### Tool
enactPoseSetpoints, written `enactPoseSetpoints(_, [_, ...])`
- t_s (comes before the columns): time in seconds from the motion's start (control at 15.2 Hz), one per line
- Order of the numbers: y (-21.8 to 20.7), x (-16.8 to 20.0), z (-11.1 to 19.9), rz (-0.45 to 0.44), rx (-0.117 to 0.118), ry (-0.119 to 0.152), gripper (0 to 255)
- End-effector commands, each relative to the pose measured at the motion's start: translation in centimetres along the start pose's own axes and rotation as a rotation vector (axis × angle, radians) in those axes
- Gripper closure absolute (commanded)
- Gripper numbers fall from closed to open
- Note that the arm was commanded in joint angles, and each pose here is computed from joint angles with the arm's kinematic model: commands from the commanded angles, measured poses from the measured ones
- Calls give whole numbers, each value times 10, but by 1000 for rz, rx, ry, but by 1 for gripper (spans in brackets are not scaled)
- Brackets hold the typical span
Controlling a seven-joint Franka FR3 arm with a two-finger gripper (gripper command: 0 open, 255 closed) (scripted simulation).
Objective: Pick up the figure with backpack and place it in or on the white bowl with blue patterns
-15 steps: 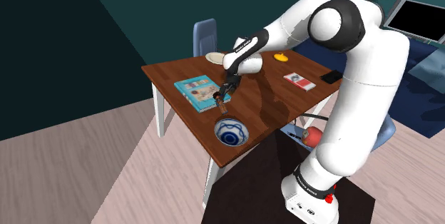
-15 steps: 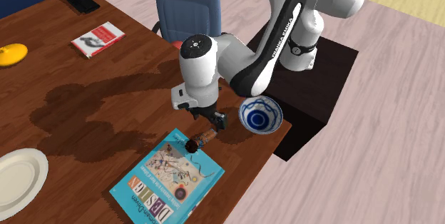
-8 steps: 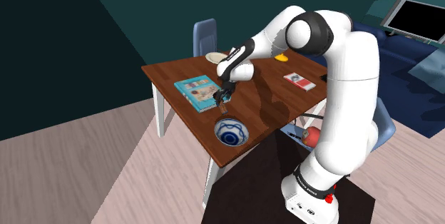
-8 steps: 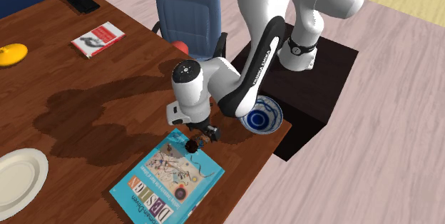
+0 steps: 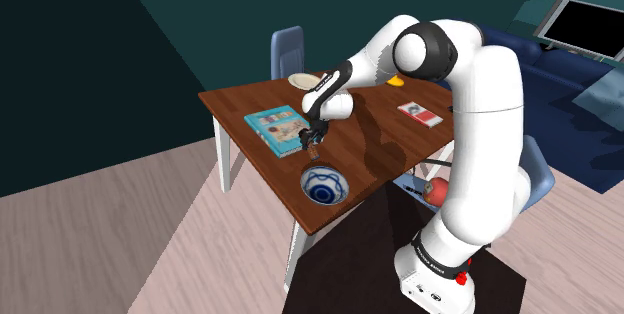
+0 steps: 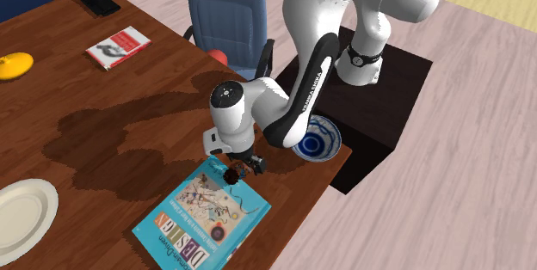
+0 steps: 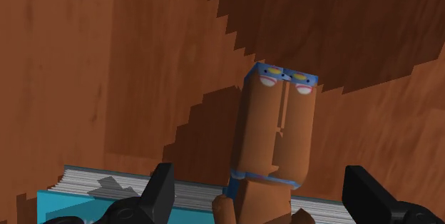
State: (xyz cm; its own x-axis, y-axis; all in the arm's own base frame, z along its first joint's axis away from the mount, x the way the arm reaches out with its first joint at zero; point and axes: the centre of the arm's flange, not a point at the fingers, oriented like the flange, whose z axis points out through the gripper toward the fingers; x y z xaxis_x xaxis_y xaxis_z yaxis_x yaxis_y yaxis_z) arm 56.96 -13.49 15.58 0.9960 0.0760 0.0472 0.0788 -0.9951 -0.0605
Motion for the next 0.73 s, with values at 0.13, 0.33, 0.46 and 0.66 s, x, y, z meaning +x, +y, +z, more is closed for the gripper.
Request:
enactPoseSetpoints(0.13, [0, 0, 0, 0, 0, 0, 0])
enactPoseSetpoints(0.33, [0, 0, 0, 0, 0, 0, 255])
enactPoseSetpoints(0.46, [0, 0, 0, 0, 0, 0, 255])
enactPoseSetpoints(0.66, [0, 0, 0, 0, 0, 0, 255])
